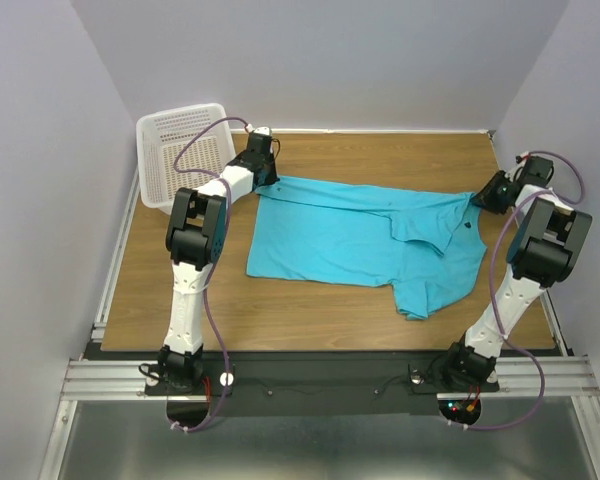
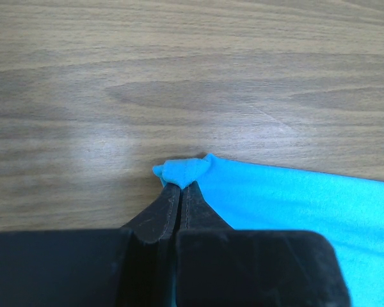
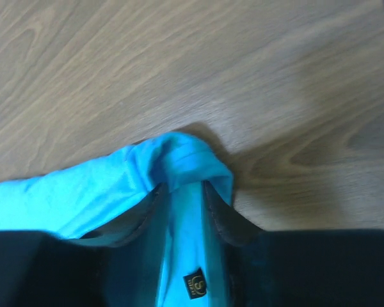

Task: Fold and stack the t-shirts
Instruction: Fold the tshirt

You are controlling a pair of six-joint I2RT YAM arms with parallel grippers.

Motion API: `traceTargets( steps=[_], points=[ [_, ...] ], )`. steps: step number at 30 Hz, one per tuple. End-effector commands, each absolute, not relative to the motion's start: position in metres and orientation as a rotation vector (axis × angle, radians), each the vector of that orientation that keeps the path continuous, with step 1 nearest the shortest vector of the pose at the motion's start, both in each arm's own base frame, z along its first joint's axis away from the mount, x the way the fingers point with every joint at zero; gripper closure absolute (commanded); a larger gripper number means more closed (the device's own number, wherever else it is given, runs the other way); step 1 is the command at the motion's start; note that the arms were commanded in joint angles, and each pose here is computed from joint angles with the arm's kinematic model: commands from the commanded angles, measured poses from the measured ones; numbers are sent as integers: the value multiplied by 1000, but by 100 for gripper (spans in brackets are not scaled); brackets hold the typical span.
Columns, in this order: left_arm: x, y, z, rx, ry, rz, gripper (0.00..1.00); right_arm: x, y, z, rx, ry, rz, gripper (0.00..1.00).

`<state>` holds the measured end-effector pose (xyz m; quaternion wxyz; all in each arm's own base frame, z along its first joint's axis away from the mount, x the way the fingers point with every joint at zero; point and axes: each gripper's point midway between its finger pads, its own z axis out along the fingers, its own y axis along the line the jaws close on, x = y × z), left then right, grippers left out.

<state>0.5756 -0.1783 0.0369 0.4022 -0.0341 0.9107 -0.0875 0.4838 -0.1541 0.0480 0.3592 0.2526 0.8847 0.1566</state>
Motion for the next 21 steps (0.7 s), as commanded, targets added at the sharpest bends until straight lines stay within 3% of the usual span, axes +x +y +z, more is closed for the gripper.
traceTargets(
  steps=[1,5,14,21],
  points=[
    [582,-171,36,-106,2304,-197,100,502,-177,67,606,2212,316,60],
    [583,-172,37,-108,2304,-198,100,507,-179,68,590,2202,313,51],
    [584,-177,39,-100,2301,-225,100,514,-178,96,449,2160,300,51],
    [587,-179,51,-98,2280,-242,100,510,-166,96,358,2167,350,65]
  ],
)
